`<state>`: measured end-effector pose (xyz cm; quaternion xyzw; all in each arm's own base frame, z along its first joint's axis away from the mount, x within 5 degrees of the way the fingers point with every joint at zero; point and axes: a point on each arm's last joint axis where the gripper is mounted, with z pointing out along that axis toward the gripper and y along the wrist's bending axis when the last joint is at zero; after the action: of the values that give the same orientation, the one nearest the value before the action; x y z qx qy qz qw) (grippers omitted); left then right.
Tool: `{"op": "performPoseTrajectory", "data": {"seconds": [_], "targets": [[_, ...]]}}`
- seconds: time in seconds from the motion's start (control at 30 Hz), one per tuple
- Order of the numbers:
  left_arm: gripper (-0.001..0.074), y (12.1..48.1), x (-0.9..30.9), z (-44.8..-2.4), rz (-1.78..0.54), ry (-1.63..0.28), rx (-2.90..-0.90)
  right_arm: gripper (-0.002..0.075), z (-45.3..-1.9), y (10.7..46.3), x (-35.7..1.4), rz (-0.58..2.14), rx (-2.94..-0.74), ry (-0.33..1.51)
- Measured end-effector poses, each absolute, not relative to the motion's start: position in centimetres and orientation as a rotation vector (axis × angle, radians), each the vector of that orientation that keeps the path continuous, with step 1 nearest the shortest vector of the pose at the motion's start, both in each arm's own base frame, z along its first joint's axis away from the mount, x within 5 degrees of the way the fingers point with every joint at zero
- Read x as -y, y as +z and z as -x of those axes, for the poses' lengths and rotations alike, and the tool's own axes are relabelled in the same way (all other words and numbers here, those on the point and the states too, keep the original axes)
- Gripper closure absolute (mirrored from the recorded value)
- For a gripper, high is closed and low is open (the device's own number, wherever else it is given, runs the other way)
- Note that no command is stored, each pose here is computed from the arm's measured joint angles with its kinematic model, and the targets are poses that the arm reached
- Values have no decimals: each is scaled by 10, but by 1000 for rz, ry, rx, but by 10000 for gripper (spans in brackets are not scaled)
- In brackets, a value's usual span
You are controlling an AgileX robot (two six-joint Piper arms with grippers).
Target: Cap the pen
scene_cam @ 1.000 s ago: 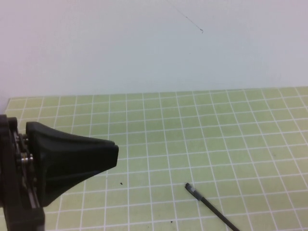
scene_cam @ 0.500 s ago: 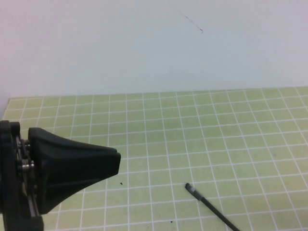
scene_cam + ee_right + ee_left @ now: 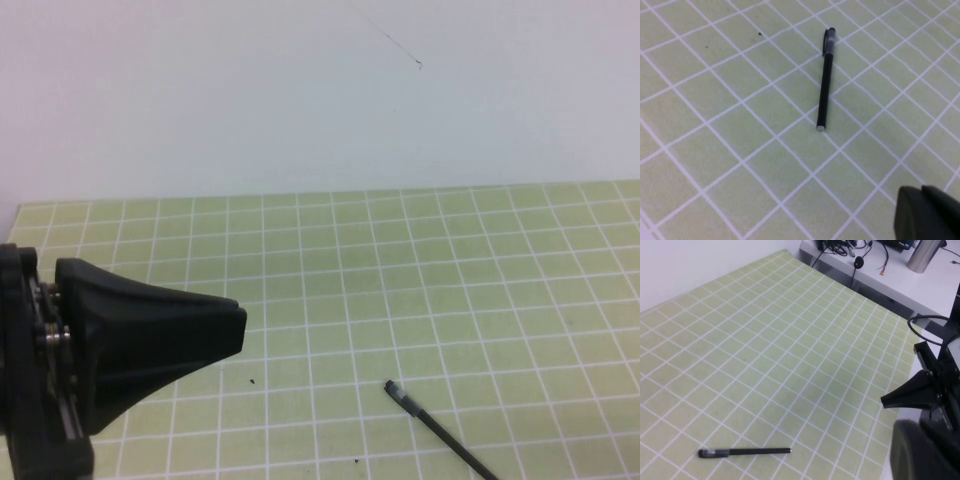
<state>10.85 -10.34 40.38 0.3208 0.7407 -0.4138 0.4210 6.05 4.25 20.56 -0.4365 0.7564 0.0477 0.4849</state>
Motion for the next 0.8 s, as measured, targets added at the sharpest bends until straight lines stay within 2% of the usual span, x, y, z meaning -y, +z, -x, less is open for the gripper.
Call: {"op": "performPoseTrajectory", "data": {"seconds": [0.17,0.2,0.3,0.57,0.8], "targets": [[734,404,103,-109,-804,-1037,-1856,727,-60,206,-42,1063,-1841,116],[734,404,103,-109,-804,-1037,-1856,727,-64,206,-36,969,-1890,57],[734,405,103,-112,-776,-1015,-1847,727,-60,206,-43,1071,-1837,125],[735,409,92,-122,-678,-803,-1792,727,-61,206,-42,1065,-1840,111],[735,413,67,-90,-643,-530,-1715,727,-61,206,-42,1067,-1838,107]]}}
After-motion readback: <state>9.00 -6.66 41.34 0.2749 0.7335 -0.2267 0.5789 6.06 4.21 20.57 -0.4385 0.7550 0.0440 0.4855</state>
